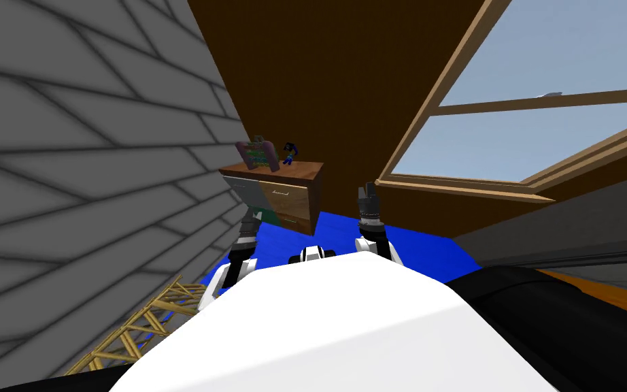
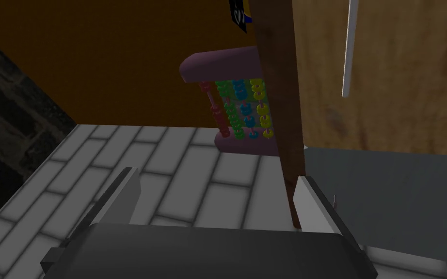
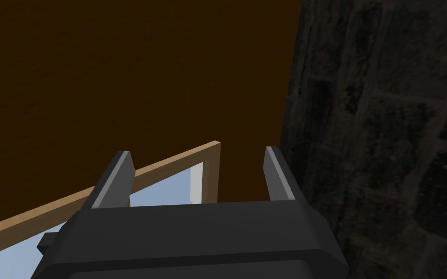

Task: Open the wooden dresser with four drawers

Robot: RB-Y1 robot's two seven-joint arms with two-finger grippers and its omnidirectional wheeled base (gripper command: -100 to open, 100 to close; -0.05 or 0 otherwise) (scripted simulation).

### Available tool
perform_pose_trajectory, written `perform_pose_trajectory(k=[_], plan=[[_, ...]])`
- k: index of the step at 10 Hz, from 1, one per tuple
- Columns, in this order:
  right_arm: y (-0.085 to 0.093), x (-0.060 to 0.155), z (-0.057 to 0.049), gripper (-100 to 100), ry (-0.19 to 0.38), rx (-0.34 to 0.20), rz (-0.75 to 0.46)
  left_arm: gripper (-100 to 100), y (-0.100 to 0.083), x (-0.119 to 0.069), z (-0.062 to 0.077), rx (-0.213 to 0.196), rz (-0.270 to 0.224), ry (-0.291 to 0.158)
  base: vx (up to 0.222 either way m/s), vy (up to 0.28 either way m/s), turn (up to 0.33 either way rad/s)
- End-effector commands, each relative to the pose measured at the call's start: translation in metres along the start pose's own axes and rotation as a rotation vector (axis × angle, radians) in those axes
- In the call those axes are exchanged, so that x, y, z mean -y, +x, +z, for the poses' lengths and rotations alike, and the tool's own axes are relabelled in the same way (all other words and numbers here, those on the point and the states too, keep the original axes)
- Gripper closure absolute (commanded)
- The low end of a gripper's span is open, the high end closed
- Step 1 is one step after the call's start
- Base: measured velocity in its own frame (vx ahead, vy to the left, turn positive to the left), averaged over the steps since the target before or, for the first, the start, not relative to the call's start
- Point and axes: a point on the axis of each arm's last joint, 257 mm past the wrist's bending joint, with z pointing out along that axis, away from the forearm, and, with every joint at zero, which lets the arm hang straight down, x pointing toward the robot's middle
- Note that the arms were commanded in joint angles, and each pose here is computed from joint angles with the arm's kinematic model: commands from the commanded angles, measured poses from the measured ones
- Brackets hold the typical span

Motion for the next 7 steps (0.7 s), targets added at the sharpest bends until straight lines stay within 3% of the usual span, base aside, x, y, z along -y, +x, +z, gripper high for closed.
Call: perform_pose_trajectory(k=[1, 7], plan=[[0.000, 0.000, 0.000, 0, 0.000, 0.000, 0.000, -100, -0.004, -0.027, -0.003, -0.038, 0.050, -0.059, 0.115, -0.031, -0.292], [0.000, 0.000, 0.000, 0, 0.000, 0.000, 0.000, -100, -0.018, -0.075, -0.010, -0.107, 0.152, -0.164, 0.088, -0.024, -0.202]])
